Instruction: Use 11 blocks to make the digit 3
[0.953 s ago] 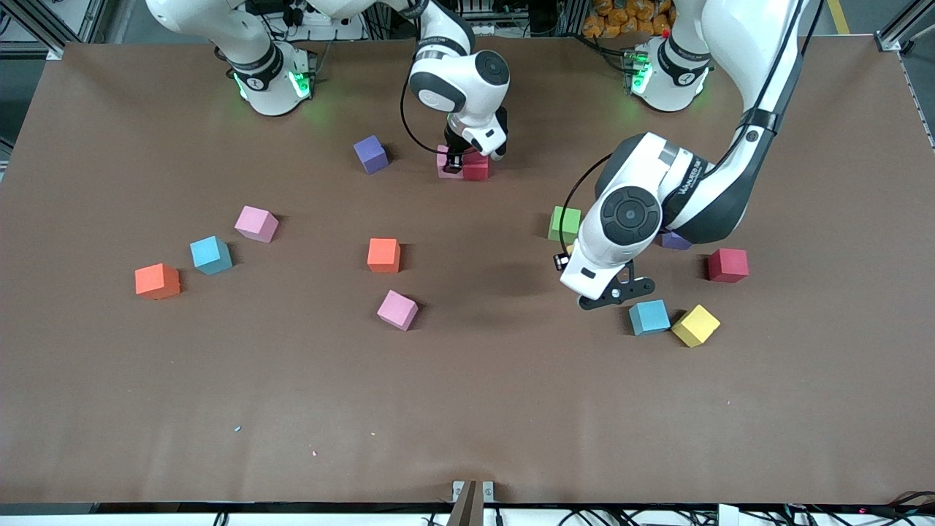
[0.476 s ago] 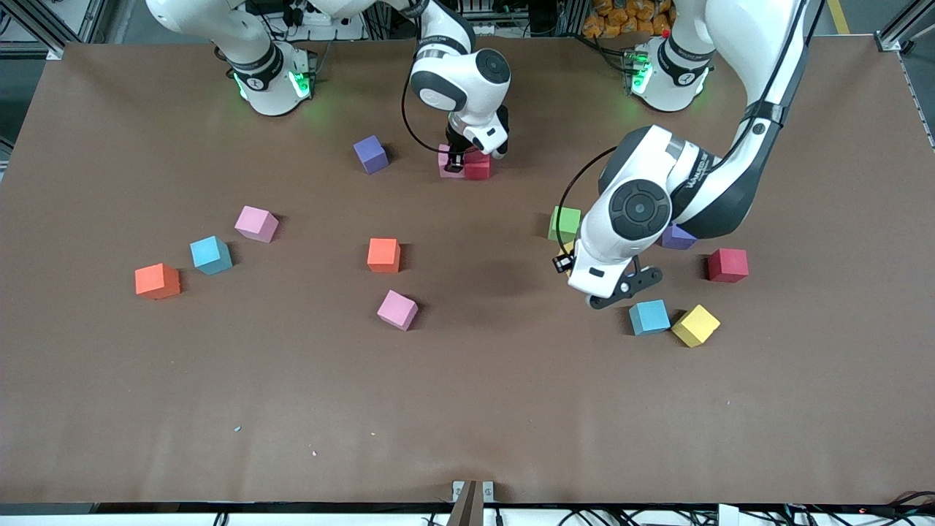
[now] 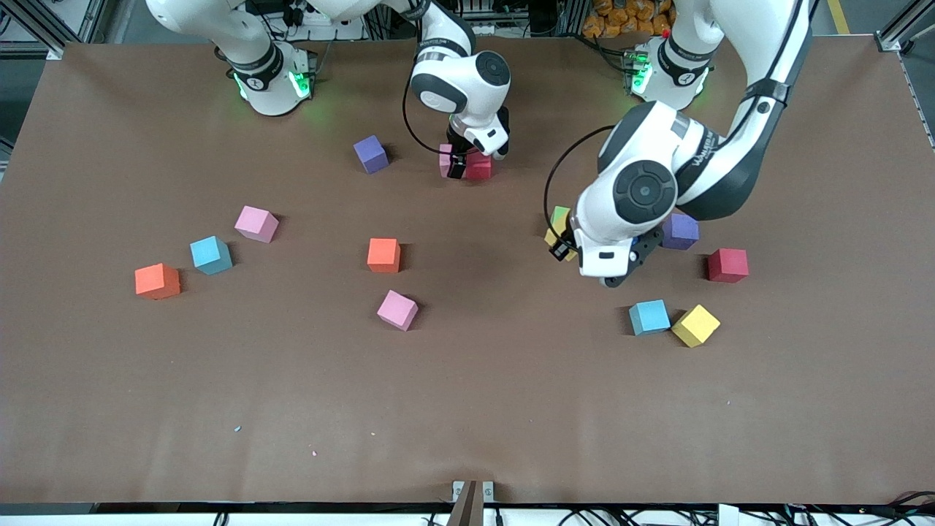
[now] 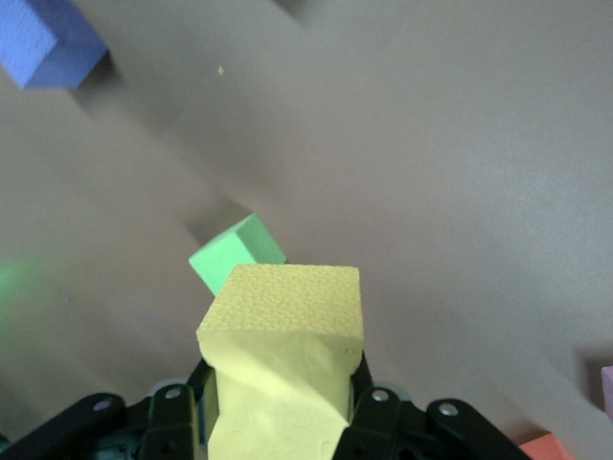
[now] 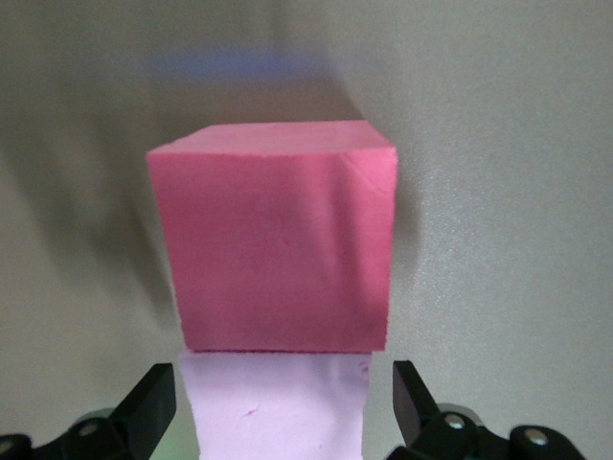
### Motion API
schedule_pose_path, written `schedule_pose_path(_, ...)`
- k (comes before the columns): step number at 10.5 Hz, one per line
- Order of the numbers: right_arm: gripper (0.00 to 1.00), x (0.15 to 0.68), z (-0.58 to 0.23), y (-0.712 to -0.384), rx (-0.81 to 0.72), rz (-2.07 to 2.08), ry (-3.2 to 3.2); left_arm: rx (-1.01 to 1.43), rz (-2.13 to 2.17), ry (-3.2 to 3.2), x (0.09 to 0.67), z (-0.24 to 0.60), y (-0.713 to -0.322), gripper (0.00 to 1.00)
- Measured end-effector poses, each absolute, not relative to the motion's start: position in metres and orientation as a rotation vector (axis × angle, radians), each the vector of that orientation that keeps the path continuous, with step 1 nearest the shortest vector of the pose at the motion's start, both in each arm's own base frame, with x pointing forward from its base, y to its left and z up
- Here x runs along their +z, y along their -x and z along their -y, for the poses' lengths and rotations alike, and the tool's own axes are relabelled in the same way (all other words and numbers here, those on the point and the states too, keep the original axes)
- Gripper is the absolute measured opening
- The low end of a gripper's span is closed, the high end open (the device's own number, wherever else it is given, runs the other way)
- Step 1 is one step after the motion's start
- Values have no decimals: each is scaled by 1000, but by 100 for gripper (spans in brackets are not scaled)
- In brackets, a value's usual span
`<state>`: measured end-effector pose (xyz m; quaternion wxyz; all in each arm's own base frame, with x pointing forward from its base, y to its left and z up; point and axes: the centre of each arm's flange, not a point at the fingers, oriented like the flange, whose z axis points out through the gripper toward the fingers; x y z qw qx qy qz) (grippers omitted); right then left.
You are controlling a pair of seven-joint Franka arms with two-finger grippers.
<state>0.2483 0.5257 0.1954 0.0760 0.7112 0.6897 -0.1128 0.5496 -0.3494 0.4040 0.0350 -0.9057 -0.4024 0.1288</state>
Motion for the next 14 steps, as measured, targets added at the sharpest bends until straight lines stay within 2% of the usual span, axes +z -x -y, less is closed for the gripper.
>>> schedule_pose_path(4, 100, 208, -529, -259, -306, -2055, -2150, 430, 1438, 2588, 387, 385, -507, 53)
schedule_pose_path(8, 100, 244, -515, -280, -325, -1975, -2196, 474, 1629, 2426, 379, 378, -485, 53)
schedule_pose_path(14, 100, 283, -457, -308, -331, -1843, -2288, 466, 1780, 2359, 341, 393, -424, 53)
